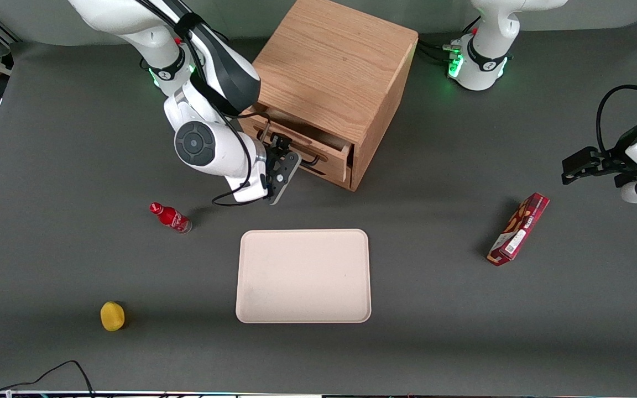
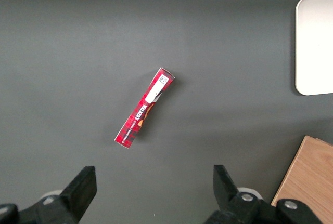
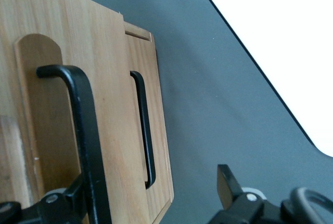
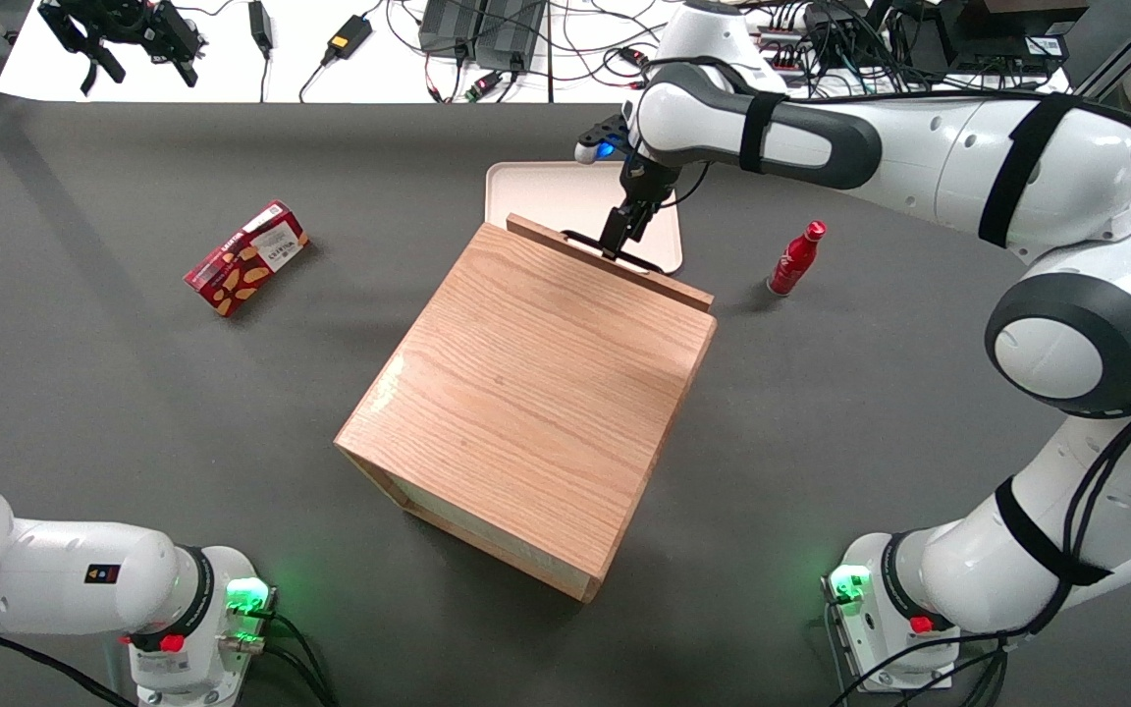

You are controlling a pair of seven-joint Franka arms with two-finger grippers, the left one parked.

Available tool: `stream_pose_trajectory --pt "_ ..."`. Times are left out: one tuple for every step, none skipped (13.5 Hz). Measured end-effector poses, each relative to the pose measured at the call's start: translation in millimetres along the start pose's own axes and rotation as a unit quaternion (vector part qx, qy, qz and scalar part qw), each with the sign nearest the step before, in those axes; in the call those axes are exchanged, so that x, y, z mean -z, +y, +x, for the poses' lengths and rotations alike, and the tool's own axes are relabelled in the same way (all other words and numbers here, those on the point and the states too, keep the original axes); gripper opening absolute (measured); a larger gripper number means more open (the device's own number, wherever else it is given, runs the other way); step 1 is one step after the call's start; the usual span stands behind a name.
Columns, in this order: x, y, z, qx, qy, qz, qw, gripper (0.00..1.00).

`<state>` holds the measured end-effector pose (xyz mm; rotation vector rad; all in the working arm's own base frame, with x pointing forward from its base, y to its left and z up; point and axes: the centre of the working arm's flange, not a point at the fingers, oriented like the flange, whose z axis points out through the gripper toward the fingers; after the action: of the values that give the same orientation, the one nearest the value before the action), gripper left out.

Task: Open upper drawer
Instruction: 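Pull the upper drawer outward by its handle with the right gripper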

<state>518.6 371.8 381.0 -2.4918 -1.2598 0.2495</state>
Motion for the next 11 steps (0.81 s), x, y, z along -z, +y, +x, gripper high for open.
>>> stream_pose_trajectory --pt "0 1 0 0.001 -0.001 -0.002 1.0000 1.00" --pt "1 3 -1 0.000 -0.001 -0.003 1.0000 1.00" --pt "2 6 -2 -0.001 0.000 -0.004 1.0000 1.00" --pt "3 11 -4 -0.002 0.000 -0.007 1.0000 1.00" --pt "6 16 -6 -0.004 0.000 -0.010 0.9999 1.00" --pt "9 21 -7 -0.007 0.003 -0.012 0.9999 1.00" --pt "14 28 -9 -0.011 0.006 -0.013 0.9998 1.00" --pt "19 33 -9 -0.013 0.011 -0.015 0.9997 1.00" --pt "22 35 -9 -0.014 0.014 -0.016 0.9997 1.00" --pt "23 36 -6 -0.012 0.013 -0.018 0.9997 1.00" --pt "22 37 -3 -0.009 0.014 -0.021 0.9997 1.00"
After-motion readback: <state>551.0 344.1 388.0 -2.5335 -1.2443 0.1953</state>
